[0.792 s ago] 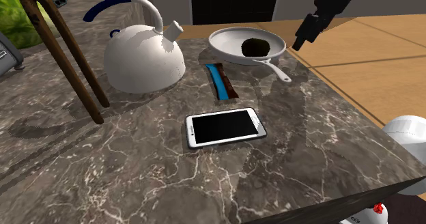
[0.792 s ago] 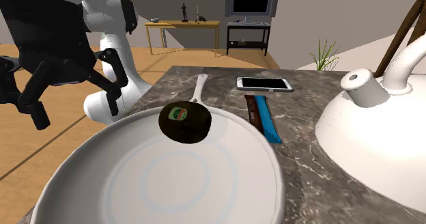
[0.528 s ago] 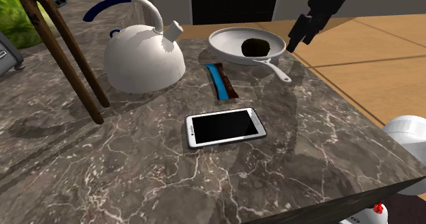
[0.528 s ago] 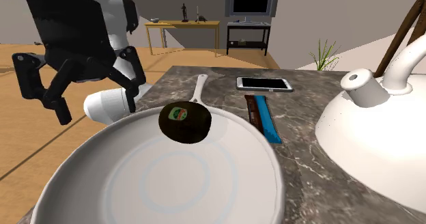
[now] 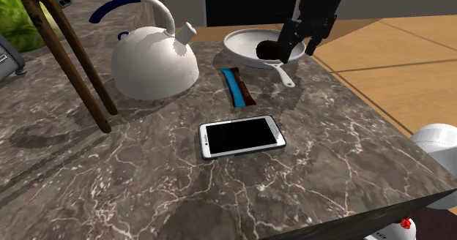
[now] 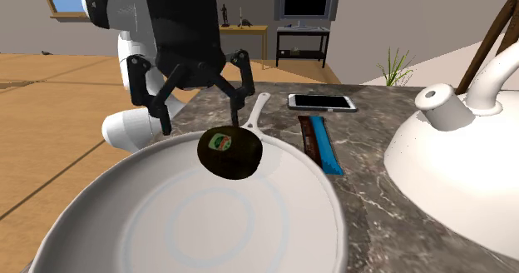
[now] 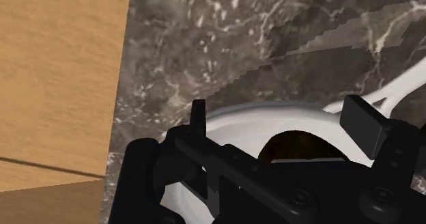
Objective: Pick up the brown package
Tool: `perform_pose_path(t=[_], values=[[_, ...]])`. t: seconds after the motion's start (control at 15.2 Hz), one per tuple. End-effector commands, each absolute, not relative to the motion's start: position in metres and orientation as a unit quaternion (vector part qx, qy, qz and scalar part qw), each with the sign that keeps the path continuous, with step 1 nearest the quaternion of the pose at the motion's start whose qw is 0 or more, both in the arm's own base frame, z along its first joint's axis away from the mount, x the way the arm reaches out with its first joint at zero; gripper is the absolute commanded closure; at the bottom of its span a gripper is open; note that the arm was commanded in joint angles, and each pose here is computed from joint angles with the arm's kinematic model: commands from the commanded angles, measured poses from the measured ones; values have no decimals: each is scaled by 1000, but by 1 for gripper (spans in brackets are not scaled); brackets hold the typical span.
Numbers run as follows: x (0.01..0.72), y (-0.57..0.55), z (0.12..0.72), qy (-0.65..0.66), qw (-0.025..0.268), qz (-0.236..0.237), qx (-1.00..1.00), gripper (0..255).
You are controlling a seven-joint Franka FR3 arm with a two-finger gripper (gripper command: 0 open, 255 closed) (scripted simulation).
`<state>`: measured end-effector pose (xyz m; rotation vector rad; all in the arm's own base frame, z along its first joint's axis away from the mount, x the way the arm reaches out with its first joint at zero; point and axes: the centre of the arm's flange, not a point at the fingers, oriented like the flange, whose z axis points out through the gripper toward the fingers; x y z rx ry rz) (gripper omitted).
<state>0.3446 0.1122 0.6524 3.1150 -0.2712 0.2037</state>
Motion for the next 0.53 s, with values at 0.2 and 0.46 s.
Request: perform_pose_path(t=[0.2, 0.46], values=[[366, 177, 655, -132, 3, 40, 990, 0], [388, 227, 657, -167, 2, 21, 986, 0]])
